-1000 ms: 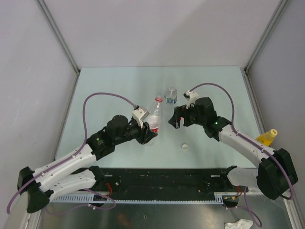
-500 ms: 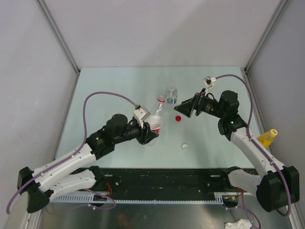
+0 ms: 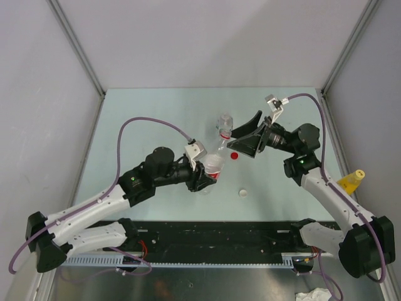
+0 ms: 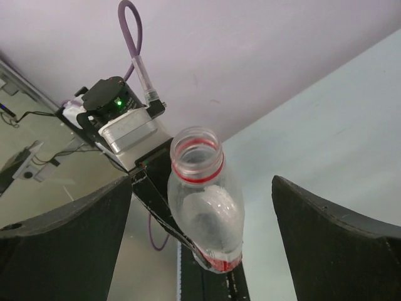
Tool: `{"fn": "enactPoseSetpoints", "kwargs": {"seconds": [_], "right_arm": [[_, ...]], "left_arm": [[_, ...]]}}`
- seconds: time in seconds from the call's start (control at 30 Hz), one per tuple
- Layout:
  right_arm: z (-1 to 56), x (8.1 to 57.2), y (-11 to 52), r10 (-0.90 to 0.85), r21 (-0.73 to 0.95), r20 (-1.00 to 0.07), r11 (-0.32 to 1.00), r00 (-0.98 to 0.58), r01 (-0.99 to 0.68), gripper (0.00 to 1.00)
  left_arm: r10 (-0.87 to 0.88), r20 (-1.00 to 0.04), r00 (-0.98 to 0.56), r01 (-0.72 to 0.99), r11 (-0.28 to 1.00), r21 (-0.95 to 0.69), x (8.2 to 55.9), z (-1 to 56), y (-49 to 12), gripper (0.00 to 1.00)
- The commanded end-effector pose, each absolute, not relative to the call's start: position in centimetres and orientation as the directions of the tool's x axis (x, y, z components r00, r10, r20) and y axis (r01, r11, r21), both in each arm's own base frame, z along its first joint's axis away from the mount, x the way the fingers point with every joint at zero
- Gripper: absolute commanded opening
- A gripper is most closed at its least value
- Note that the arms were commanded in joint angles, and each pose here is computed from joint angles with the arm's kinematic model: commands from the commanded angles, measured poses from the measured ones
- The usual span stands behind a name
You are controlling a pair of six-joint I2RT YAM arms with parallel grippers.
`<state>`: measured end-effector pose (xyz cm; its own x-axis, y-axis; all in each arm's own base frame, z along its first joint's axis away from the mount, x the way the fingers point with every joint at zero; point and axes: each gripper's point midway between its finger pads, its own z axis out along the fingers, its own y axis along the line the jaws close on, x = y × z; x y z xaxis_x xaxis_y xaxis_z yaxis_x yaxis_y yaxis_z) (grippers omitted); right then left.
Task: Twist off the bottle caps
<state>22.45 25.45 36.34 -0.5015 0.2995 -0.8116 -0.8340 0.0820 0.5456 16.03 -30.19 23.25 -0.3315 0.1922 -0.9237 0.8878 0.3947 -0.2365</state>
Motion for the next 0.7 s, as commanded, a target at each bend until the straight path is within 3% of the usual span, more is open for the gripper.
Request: {"fn": "enactPoseSetpoints", "kwargs": {"seconds": [0.0, 0.17, 0.27, 0.3, 0.43, 0.47, 0.57, 0.67], "right_arm": [[39.0, 21.5, 25.9, 0.326, 0.497, -0.823, 0.019, -0.465, -0.867, 0.96], [39.7, 21.0, 26.0, 0.328, 0.486, -0.822, -0.023, -0.466, -0.874, 0.90], [39.7, 20.6, 26.3, 0.310, 0.481, -0.826, -0.046, -0.470, -0.875, 0.77], [39.7, 20.5, 26.4, 0.300, 0.480, -0.829, -0.054, -0.472, -0.876, 0.68], [39.6, 20.0, 26.7, 0.261, 0.478, -0.837, -0.081, -0.481, -0.875, 0.14], [39.6, 20.0, 26.7, 0.257, 0.476, -0.839, -0.082, -0.480, -0.876, 0.07], [39.4, 19.9, 26.7, 0.251, 0.473, -0.843, -0.073, -0.475, -0.878, 0.01], [39.4, 20.1, 26.6, 0.255, 0.468, -0.848, -0.051, -0.465, -0.882, 0.00]], "left_arm": [[0.169, -0.956, -0.241, 0.930, 0.322, -0.178, 15.3, 26.3, -31.5, 0.06], [0.179, -0.956, -0.234, 0.935, 0.312, -0.170, 14.9, 26.2, -32.1, 0.07], [0.183, -0.955, -0.235, 0.934, 0.315, -0.170, 15.0, 26.1, -32.2, 0.07], [0.183, -0.954, -0.237, 0.932, 0.320, -0.170, 15.1, 26.0, -32.2, 0.08], [0.175, -0.957, -0.232, 0.928, 0.336, -0.163, 15.3, 26.3, -32.0, 0.09], [0.173, -0.958, -0.230, 0.927, 0.339, -0.161, 15.3, 26.4, -32.0, 0.09], [0.170, -0.960, -0.225, 0.925, 0.346, -0.155, 15.4, 26.4, -31.8, 0.11], [0.166, -0.960, -0.226, 0.922, 0.354, -0.156, 15.5, 26.5, -31.6, 0.19]]}}
